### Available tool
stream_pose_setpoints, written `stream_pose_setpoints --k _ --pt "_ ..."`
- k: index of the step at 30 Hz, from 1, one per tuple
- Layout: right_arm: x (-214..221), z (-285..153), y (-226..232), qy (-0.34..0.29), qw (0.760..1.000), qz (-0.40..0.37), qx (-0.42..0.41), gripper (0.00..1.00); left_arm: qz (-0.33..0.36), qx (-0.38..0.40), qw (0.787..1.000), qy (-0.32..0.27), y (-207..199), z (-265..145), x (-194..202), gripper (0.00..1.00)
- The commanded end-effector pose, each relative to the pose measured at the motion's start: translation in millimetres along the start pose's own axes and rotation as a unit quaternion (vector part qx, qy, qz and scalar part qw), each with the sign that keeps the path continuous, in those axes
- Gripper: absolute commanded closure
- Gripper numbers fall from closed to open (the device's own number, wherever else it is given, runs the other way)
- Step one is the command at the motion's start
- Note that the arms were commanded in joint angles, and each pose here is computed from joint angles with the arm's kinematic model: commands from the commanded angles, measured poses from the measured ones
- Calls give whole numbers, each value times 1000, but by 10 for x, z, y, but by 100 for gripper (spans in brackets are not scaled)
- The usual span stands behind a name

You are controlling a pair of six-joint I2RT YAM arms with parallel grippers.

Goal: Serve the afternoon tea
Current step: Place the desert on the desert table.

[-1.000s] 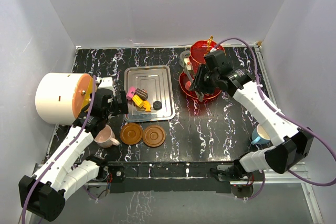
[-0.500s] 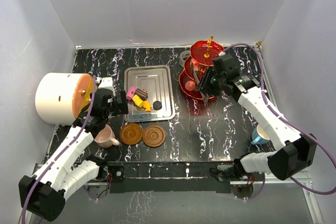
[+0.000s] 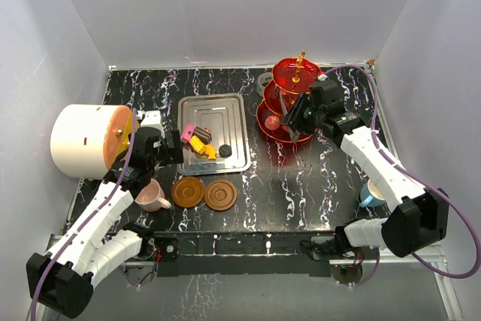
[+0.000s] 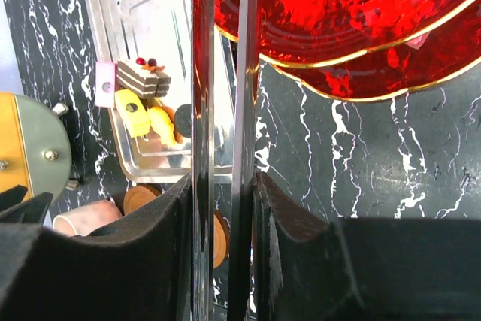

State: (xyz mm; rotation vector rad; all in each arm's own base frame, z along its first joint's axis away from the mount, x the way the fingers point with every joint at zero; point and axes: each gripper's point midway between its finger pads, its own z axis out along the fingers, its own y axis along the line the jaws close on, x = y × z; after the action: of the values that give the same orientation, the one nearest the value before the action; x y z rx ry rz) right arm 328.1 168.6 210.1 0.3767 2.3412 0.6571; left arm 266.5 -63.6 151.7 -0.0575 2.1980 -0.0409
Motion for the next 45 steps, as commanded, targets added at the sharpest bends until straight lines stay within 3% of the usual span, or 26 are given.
stream_pose_setpoints --k 1,19,27,45 --pt "-330 16 142 -62 997 -3 -36 70 0 0 1000 -15 16 -58 -68 1" --pt "-201 329 -124 -35 999 -21 -13 65 0 -3 1000 -19 28 -66 -78 1" --pt "-198 72 -101 -37 999 -23 -13 59 -1 -1 1000 -20 22 -68 -83 1" --pt "112 -417 4 16 995 -81 -61 65 -3 1 1000 -20 14 -74 -85 1"
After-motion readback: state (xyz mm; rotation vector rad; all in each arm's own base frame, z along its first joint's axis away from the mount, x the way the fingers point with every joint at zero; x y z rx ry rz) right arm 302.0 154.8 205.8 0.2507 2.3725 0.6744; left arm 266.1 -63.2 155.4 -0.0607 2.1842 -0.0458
